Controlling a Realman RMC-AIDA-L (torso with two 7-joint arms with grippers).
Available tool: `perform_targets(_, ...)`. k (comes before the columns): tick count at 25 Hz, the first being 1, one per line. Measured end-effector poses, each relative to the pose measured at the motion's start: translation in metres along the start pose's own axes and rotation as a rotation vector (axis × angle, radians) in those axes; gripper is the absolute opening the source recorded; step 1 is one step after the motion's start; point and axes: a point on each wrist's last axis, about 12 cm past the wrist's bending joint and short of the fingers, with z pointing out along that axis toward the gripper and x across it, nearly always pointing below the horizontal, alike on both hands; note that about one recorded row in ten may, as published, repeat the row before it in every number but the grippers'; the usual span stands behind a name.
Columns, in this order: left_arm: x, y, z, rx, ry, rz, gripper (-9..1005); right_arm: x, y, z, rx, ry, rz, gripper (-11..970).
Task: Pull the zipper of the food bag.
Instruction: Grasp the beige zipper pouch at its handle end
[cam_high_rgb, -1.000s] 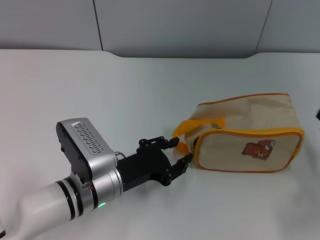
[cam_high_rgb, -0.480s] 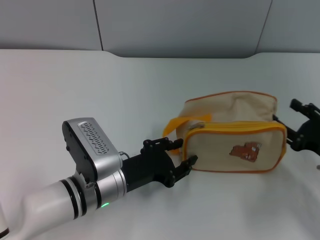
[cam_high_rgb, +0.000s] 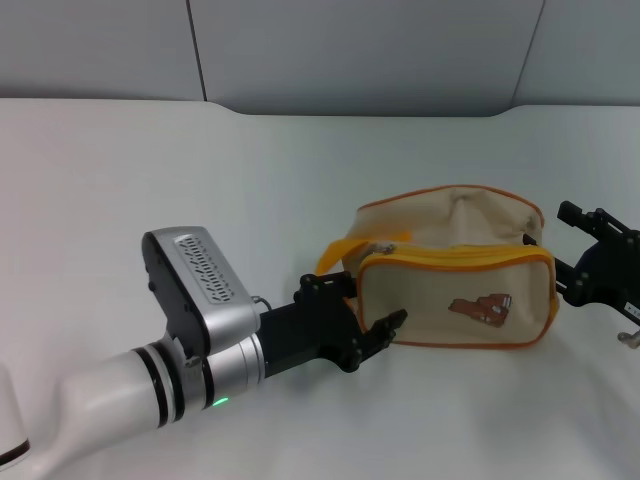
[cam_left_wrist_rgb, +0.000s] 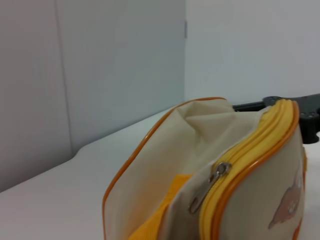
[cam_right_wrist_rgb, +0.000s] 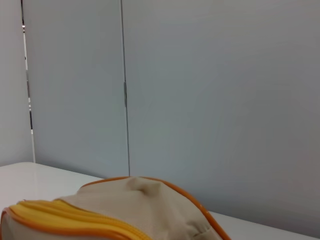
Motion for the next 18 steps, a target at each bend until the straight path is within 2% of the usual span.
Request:
perform_targets(6, -0.0006, 0.0008, 0.0006, -0.002, -0.001, 0.004, 469, 0.0014, 0.0004, -0.0031, 0.002, 0.001, 0.003, 791)
perform_targets(18, -0.0011, 0.0024, -0.0006, -0.013, -0.009, -0.002, 253, 0.0026, -0.0018, -0.0098, 0.037, -0.016, 0.023, 790)
